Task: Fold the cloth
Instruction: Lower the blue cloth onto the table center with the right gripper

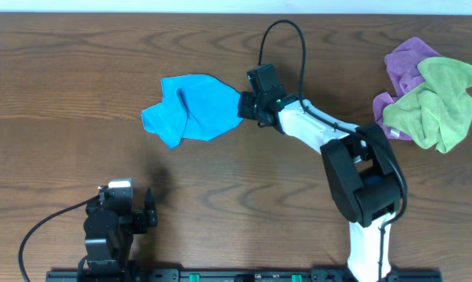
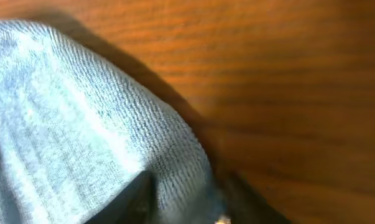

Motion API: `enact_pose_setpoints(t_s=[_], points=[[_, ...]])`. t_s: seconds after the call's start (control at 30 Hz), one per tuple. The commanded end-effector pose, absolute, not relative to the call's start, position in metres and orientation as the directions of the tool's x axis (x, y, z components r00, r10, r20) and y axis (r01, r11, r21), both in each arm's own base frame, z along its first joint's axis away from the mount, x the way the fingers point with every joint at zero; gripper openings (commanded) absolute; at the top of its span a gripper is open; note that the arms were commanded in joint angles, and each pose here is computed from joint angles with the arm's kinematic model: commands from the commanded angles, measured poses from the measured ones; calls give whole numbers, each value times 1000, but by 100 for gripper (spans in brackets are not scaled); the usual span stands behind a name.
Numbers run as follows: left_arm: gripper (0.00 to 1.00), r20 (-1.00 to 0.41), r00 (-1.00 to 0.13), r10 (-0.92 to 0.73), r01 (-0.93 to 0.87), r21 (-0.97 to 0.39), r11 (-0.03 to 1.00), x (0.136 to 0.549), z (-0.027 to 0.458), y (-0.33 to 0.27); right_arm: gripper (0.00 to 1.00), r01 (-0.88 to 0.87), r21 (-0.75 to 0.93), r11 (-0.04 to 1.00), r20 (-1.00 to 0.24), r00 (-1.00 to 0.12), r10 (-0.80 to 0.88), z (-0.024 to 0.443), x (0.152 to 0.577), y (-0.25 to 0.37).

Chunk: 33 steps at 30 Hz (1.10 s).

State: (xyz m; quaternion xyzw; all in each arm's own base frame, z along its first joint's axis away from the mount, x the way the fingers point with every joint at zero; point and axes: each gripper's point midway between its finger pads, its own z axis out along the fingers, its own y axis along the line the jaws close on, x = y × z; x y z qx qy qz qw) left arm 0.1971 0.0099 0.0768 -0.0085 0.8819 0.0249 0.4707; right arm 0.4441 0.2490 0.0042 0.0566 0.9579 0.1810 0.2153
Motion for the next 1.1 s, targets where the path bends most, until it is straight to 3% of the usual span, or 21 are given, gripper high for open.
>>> enact_pose_setpoints(t_s=[0.0,0.03,0.17,0.4,0.67,0.7,0.83,1.07], points=[[95,-831,-556,7,-52,43,998,197,75,12,9,28,366,930,-335,-929,160,-13,427,255],[95,-831,-556,7,-52,43,998,197,75,12,1,26,365,931,-336,-929,158,-13,427,255],[95,-831,-556,7,-52,43,998,197,75,12,1,30,363,931,-341,-926,162,0,428,247],[95,-831,-556,7,-52,43,998,197,75,12,1,26,300,954,-377,-915,144,67,409,220],[95,-832,-555,7,-52,43,998,197,75,12,2,173,-9,985,-486,-861,147,123,385,138],[95,-831,-556,7,-52,43,998,197,75,12,15,181,-25,983,-485,-862,147,122,384,134],[95,-831,-556,7,-52,43,998,197,75,12,42,190,-53,980,-453,-880,146,118,376,125],[95,-831,-556,7,-52,43,998,197,75,12,54,-15,-6,1000,-387,-922,-16,113,363,157]])
